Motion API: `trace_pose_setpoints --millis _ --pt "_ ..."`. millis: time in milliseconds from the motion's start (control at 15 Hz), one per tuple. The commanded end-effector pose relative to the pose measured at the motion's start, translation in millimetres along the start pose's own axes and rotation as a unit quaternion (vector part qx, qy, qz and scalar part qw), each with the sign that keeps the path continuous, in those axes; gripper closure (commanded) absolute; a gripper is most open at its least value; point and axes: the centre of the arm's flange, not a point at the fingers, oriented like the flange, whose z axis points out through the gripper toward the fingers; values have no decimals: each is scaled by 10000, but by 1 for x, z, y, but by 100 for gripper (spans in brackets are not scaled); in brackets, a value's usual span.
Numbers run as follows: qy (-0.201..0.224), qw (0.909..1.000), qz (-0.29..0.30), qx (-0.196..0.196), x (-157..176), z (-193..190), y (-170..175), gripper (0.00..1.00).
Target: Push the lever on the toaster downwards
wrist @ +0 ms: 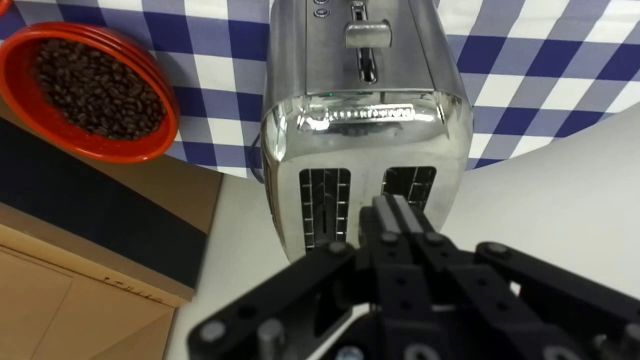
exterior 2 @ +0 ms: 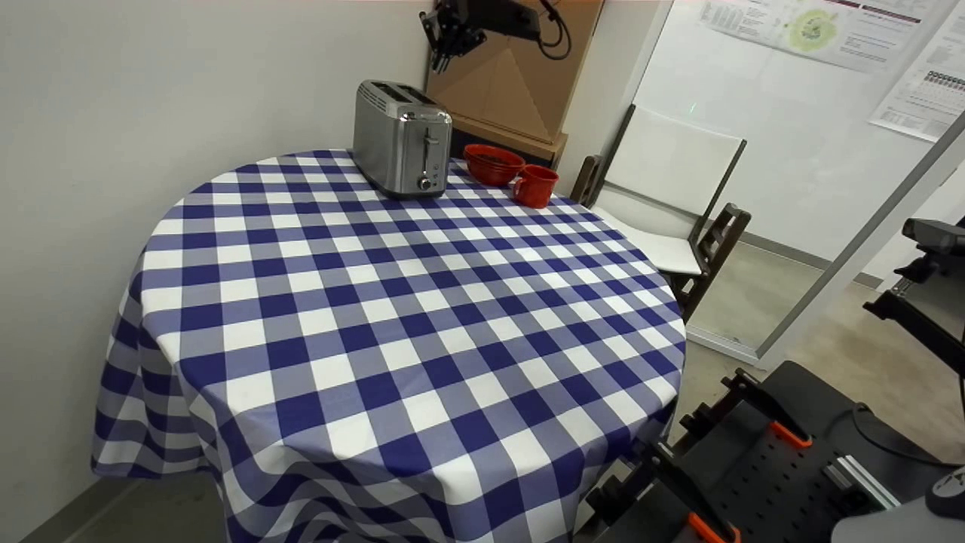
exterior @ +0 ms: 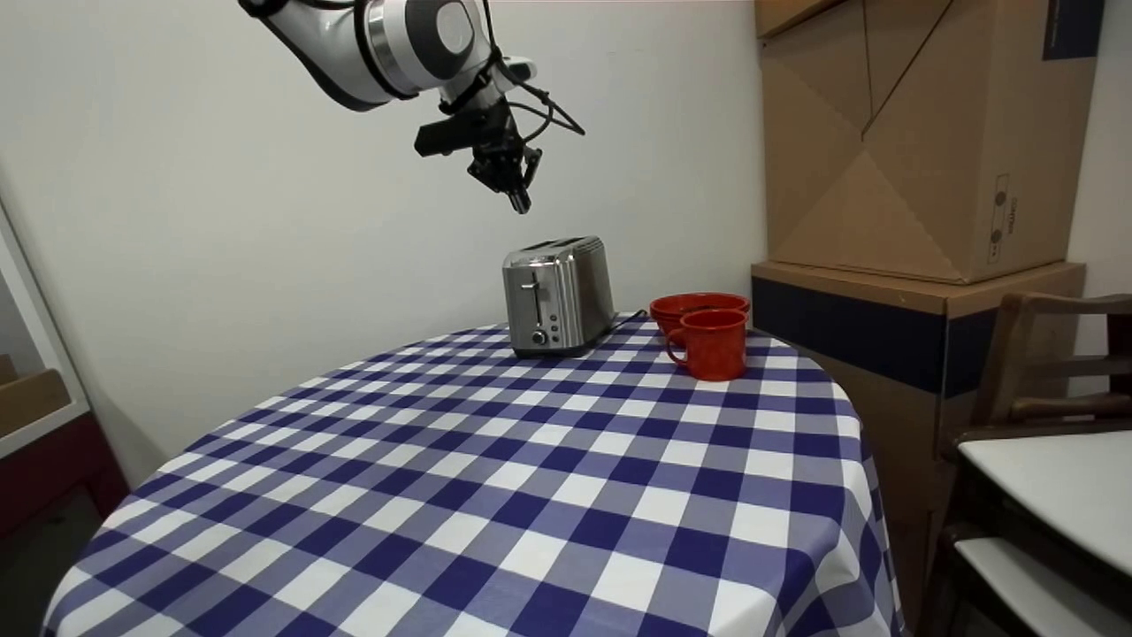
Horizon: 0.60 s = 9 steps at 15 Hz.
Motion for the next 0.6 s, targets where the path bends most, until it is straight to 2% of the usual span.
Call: trace_pose_setpoints --millis 0,533 --pt "-93 9999 -93 -54 10 28 -6 99" --pt "-325 9993 -201 -58 -6 70 -10 99"
